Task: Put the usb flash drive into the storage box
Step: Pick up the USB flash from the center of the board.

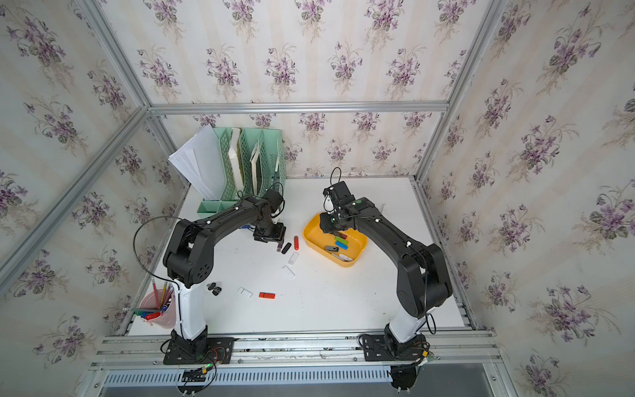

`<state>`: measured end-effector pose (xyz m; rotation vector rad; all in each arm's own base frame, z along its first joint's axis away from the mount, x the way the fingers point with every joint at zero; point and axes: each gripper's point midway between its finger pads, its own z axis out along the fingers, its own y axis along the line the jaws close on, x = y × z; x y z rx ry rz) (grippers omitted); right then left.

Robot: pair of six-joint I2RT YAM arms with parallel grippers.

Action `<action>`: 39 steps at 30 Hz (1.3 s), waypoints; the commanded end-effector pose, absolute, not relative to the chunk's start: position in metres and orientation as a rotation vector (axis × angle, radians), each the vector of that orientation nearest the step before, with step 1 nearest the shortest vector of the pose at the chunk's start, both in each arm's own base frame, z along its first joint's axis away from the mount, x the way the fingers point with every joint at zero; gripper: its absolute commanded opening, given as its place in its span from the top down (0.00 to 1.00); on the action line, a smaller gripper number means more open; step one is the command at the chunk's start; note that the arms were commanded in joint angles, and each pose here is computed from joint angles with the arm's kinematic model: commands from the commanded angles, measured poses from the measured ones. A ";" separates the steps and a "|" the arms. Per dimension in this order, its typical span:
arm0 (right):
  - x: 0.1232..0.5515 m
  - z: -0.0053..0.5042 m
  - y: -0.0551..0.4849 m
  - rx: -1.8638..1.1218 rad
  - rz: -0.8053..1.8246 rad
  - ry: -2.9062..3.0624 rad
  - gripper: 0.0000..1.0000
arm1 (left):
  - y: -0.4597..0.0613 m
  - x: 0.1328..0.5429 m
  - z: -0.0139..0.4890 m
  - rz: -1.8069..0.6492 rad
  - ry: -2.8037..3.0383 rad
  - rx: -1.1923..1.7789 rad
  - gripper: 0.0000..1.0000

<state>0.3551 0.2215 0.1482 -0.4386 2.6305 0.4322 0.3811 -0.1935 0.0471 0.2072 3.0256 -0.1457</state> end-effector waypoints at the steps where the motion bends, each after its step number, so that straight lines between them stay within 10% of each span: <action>1: 0.342 0.146 0.220 -0.430 0.441 2.657 0.56 | -0.186 0.388 0.044 -0.049 3.018 0.219 0.33; 39: 0.299 0.145 0.255 -0.546 0.487 2.643 0.53 | -0.196 0.374 0.009 0.014 3.079 0.260 0.50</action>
